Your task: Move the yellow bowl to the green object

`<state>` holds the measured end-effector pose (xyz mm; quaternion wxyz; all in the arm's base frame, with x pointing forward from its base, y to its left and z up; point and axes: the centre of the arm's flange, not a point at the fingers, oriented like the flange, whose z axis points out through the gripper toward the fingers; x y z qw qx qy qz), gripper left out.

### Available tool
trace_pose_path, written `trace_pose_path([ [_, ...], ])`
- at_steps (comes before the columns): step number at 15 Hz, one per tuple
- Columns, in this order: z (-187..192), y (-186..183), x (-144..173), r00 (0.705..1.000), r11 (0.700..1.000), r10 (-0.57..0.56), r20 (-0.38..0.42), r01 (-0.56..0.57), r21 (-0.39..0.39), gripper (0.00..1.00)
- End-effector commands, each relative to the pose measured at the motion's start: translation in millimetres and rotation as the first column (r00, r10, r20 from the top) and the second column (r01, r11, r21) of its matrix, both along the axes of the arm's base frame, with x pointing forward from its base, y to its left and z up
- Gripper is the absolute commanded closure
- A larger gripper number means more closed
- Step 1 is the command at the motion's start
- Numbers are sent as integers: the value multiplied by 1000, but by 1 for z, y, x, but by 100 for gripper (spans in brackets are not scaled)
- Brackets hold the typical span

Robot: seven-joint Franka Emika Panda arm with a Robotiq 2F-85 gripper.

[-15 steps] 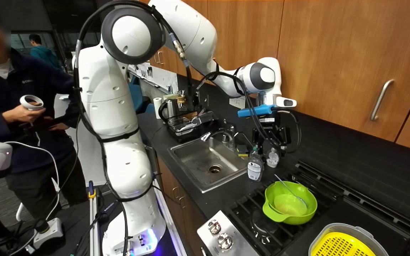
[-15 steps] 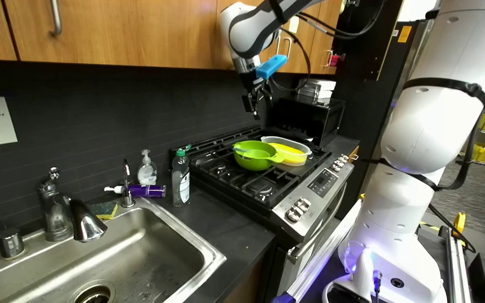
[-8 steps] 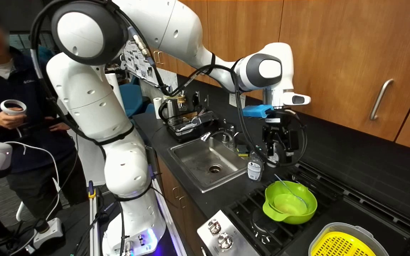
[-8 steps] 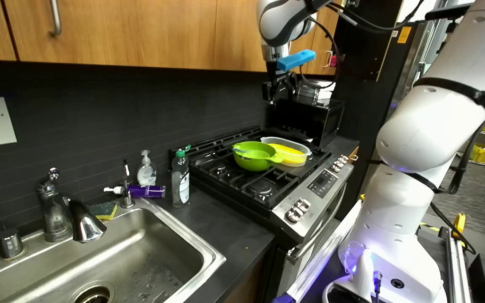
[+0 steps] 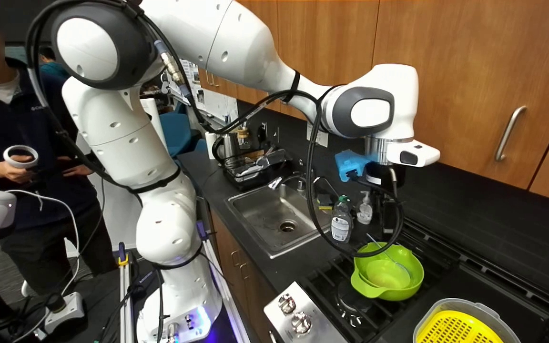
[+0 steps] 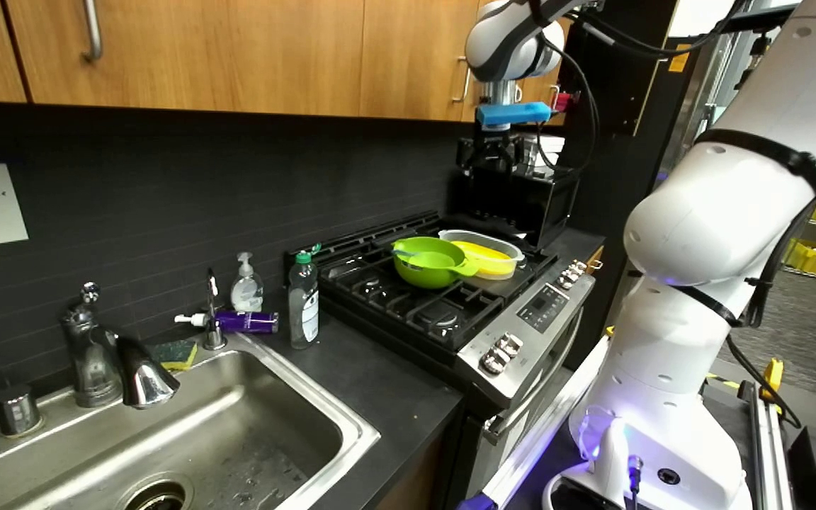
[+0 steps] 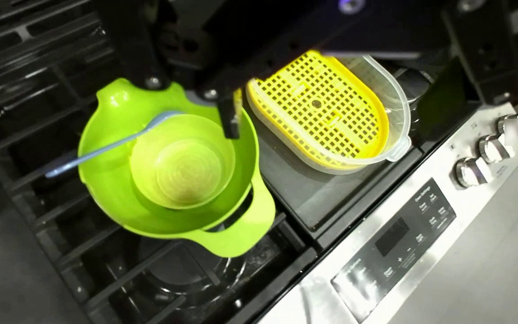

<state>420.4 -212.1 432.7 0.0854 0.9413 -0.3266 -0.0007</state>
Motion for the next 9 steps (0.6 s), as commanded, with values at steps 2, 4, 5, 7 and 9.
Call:
trace_pose_path([
  [2, -1, -2, 4, 997, 998, -58, 49, 57, 24, 0],
  [4, -1, -2, 5, 995, 997, -76, 60, 74, 28, 0],
  [5, -1, -2, 5, 995, 997, -80, 62, 78, 28, 0],
  [7, -1, -2, 5, 994, 996, -83, 64, 81, 27, 0],
  [9, -1, -2, 5, 994, 996, -84, 65, 82, 27, 0],
])
